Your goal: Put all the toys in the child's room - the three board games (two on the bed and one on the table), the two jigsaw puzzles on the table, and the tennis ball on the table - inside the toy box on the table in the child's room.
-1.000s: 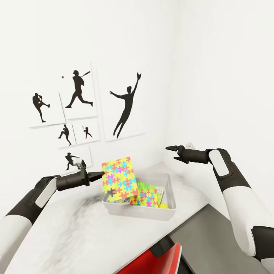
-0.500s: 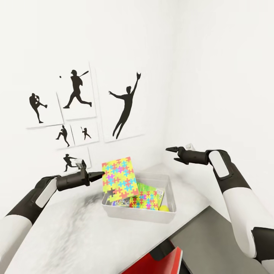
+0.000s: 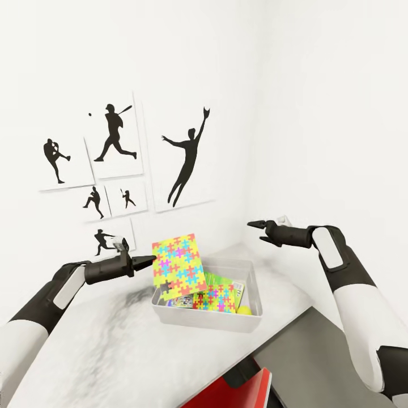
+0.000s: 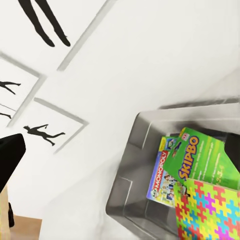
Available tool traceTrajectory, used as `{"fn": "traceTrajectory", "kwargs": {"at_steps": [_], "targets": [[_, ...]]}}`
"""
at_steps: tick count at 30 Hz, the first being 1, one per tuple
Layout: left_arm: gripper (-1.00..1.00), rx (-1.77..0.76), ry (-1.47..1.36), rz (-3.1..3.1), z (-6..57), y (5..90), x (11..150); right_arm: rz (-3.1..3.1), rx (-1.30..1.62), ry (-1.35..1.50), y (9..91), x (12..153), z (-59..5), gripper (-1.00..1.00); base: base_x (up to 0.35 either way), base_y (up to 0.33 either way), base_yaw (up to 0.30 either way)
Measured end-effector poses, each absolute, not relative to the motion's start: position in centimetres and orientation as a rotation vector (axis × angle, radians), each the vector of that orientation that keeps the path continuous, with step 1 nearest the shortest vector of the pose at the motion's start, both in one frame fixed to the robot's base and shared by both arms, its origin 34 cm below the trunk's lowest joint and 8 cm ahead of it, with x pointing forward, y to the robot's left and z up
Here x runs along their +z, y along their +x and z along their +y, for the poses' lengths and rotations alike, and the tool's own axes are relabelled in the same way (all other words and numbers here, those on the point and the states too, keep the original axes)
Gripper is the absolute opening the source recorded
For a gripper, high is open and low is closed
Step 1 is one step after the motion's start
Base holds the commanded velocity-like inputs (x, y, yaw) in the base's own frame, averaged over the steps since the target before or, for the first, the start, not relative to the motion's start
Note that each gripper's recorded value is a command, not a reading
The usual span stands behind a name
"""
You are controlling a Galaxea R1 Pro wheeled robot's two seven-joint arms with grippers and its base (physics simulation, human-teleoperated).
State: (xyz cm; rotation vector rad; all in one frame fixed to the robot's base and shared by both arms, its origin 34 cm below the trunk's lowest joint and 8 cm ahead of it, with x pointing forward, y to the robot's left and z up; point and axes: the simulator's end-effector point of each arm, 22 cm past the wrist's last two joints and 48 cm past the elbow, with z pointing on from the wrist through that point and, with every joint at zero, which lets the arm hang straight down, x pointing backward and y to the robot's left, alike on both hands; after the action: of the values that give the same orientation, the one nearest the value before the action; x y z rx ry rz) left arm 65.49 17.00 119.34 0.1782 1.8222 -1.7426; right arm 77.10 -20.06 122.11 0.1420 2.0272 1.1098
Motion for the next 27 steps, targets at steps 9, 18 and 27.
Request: {"fn": "traceTrajectory", "kwargs": {"at_steps": [9,18,27], "targets": [[-1.0,-1.638,0.123,1.91,15.6,67.3,117.3,1.989,1.087,0.102,75.9,122.8,-20.1,1.0,0.0,0.0,0.0],[-1.0,-1.483,-0.118,1.885,11.2,72.5,115.5,1.972,1.079,0.149,75.9,122.5,-22.2,1.0,0.0,0.0,0.0],[-1.0,-1.439,-0.195,1.811,6.2,74.2,114.9,1.851,1.024,0.128,73.6,125.4,-24.7,1.0,0.0,0.0,0.0]]}}
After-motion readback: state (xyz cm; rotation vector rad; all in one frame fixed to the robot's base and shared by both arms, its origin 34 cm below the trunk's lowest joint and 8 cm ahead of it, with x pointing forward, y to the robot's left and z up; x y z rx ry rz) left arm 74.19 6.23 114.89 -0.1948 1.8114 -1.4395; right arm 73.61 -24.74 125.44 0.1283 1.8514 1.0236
